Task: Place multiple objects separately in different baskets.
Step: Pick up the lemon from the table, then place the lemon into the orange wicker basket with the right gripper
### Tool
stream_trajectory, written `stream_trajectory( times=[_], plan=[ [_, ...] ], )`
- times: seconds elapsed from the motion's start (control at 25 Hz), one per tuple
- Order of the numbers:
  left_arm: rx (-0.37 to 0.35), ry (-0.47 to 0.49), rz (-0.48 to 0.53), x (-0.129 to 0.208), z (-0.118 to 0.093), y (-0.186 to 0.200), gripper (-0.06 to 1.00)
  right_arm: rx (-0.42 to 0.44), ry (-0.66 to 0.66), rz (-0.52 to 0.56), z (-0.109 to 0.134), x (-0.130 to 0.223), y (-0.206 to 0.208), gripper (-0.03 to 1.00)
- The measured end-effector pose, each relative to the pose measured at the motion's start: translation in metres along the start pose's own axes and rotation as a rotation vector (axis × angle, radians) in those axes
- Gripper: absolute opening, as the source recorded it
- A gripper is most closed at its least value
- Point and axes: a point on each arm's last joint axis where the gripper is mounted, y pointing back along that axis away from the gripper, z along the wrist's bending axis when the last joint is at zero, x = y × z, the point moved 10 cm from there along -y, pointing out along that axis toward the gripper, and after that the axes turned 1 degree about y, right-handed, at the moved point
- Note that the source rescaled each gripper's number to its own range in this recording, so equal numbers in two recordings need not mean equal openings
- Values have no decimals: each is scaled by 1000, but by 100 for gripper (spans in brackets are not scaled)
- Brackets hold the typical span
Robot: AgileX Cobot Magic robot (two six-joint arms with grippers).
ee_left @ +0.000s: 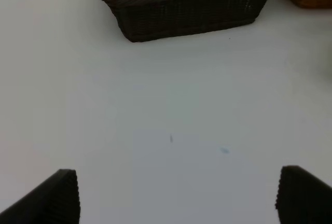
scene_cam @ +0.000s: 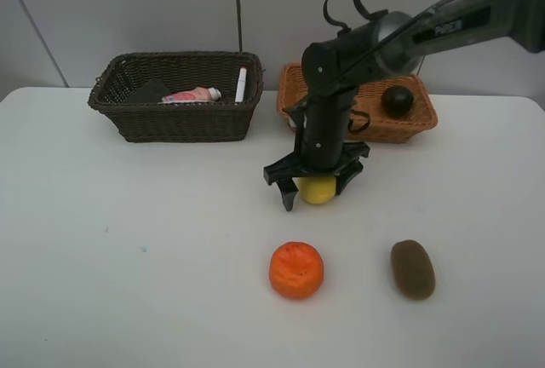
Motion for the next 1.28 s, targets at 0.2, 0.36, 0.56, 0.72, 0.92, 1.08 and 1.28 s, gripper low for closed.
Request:
stream_trajectory(
  times=[0.2, 0.36, 0.56, 0.72, 0.92, 1.08, 1.28],
  plan=[
    [0, 0, -1, 0, 0, 0, 100, 9, 5, 3, -1, -1, -6, 92],
    [0, 0, -1, 0, 0, 0, 100, 32, 21, 0, -6, -2, -6, 41],
    [0, 0, -1, 0, 0, 0, 100, 37, 25, -2, -7, -2, -6, 9],
    [0, 0, -1, 0, 0, 0, 100, 36, 25, -7, -7, -2, 0, 9],
    [0, 0, -1, 0, 0, 0, 100, 44, 29, -137, -13, -20, 54, 9],
    [0, 0, -1, 0, 0, 0, 100, 59, -8, -289, -43, -57, 101, 9],
    [0, 0, -1, 0, 0, 0, 100, 72, -110, -401, -116, -98, 113, 9]
  ],
)
